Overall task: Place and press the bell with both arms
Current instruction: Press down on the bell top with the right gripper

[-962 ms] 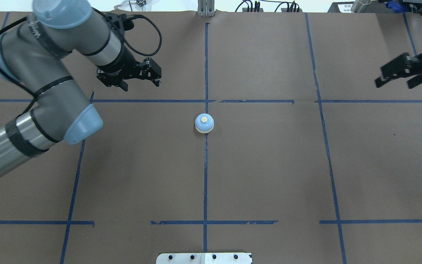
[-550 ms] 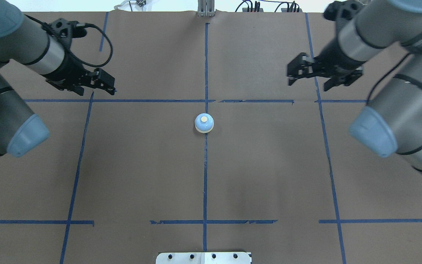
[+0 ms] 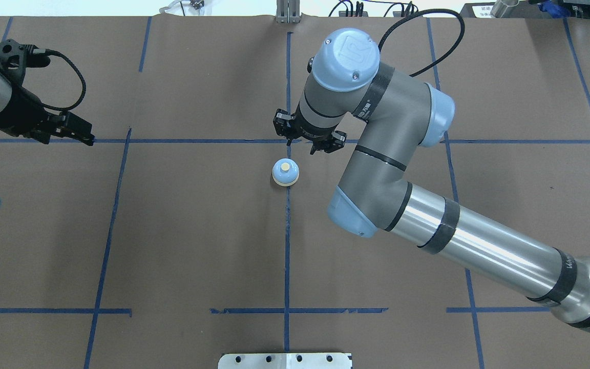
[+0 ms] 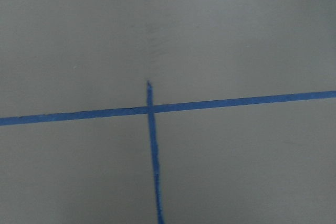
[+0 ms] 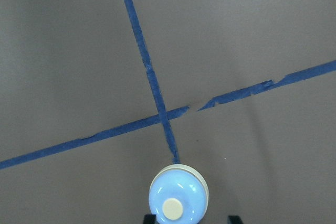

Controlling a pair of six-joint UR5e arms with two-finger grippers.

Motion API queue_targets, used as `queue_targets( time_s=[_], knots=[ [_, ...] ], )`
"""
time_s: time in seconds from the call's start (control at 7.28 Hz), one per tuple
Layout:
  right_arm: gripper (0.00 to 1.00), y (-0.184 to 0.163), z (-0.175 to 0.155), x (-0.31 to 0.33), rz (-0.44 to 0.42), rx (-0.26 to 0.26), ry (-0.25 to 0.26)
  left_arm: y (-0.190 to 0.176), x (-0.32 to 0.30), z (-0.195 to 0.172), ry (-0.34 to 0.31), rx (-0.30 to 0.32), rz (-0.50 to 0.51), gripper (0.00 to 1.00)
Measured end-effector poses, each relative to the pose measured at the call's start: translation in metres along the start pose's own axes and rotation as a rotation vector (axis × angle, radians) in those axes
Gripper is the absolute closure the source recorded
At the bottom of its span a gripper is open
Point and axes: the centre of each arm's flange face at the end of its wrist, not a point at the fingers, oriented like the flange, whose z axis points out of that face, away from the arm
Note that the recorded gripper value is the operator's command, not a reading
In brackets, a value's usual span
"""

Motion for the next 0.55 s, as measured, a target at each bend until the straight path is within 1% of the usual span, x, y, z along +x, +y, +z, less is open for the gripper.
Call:
queue_targets(
  time_s=[0.27, 0.55],
  knots=[
    [1.0, 0.011, 0.032, -0.008, 0.014, -0.023, 0.011, 0.002, -0.003, -0.003, -0.002, 0.002, -0.003, 0.0],
    [1.0, 0.019, 0.048, -0.008, 0.012, -0.035, 0.031, 0.003, -0.004, -0.004, -0.001, 0.004, -0.003, 0.0]
  ],
)
